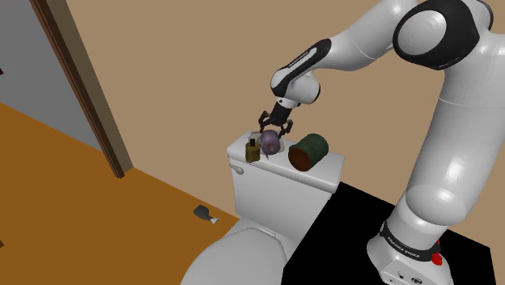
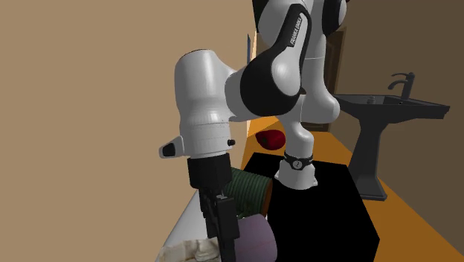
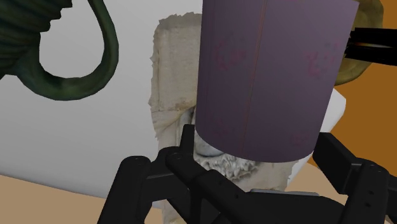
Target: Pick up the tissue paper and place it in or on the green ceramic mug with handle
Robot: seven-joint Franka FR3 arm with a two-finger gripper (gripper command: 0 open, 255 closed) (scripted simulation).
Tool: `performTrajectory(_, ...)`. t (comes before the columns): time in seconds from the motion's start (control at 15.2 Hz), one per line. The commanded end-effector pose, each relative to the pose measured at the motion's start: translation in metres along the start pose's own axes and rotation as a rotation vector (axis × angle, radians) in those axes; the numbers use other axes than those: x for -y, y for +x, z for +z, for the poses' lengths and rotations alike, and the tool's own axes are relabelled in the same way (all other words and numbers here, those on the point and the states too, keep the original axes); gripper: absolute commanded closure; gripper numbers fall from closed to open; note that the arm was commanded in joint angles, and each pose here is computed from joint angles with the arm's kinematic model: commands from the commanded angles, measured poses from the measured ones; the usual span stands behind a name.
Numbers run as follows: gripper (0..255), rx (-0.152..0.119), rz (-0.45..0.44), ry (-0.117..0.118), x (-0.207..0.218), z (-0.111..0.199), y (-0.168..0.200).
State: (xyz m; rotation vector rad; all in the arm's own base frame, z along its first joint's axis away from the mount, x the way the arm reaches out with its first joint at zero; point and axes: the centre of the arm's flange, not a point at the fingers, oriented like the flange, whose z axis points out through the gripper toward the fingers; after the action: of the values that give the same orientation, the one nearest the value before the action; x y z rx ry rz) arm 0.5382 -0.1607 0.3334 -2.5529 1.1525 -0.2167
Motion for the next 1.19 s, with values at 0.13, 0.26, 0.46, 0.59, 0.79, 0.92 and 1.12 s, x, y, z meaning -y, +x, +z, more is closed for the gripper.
performTrajectory(0.13,255,0.001,0.0,-0.001,0.0,0.0,0.0)
performTrajectory(0.26,255,0.001,0.0,-0.001,0.0,0.001,0.0)
performTrajectory(0.46,255,0.001,0.0,-0.001,0.002,-0.004,0.0)
performTrajectory(0.59,255,0.001,0.0,-0.001,0.006,-0.014,0.0)
performTrajectory(0.79,255,0.001,0.0,-0.001,0.011,-0.029,0.0)
performTrajectory(0.92,255,0.001,0.0,-0.001,0.015,-0.039,0.0)
performTrajectory(1.12,255,0.001,0.0,-0.001,0.021,-0.054,0.0)
